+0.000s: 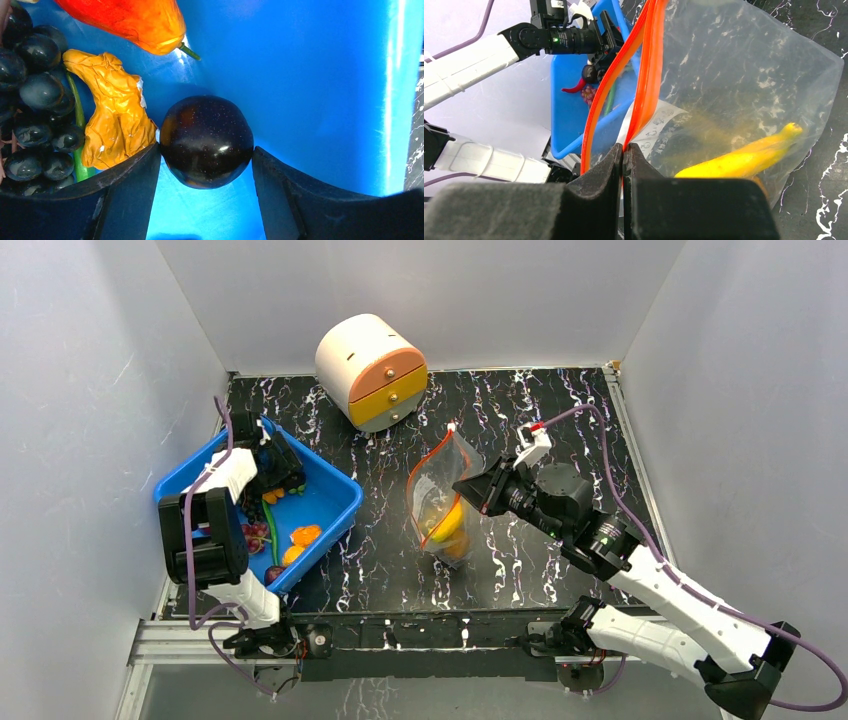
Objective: Place the food in the zip-top bag and seal the zipper
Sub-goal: Pick up the fake fruit from the bin.
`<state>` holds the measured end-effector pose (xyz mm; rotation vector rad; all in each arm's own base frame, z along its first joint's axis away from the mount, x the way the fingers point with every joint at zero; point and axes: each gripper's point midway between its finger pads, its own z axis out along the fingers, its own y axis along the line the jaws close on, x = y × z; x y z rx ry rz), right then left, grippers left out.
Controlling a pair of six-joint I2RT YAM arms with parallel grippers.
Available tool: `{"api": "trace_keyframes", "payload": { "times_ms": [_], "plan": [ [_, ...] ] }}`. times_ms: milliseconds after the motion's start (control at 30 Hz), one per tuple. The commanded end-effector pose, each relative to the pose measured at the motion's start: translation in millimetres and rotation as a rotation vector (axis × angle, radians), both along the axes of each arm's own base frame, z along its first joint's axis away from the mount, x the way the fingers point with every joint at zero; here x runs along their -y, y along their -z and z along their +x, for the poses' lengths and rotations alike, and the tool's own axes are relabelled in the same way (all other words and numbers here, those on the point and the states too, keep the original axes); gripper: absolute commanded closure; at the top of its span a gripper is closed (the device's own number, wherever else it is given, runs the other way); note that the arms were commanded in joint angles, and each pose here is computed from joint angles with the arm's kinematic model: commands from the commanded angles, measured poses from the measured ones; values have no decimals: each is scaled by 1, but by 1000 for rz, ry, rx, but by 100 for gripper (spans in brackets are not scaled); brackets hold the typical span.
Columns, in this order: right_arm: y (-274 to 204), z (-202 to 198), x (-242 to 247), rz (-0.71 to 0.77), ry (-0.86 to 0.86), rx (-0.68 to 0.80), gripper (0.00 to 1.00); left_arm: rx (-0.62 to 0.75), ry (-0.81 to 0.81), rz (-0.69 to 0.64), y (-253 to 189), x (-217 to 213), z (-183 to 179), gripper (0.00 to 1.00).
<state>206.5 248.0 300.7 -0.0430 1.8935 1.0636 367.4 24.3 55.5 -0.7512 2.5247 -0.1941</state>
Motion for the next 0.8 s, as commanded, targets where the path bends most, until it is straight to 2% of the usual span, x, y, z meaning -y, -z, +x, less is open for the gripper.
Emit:
{"api": "trace_keyframes", "payload": {
  "times_ms": [0, 267, 600, 767],
  "plan": [
    [-26, 2, 2, 51, 15, 75, 100, -25, 39, -34, 3, 7, -3, 37],
    [-31, 6, -1, 47, 14, 88, 100, -93, 26, -54, 14, 11, -21, 35],
    [-30, 7, -8, 48, -7, 78, 100, -95, 24, -56, 16, 10, -19, 32],
    [-32, 9, -9, 45, -7, 79, 100, -86, 28, -57, 14, 11, -18, 38]
  ]
}}
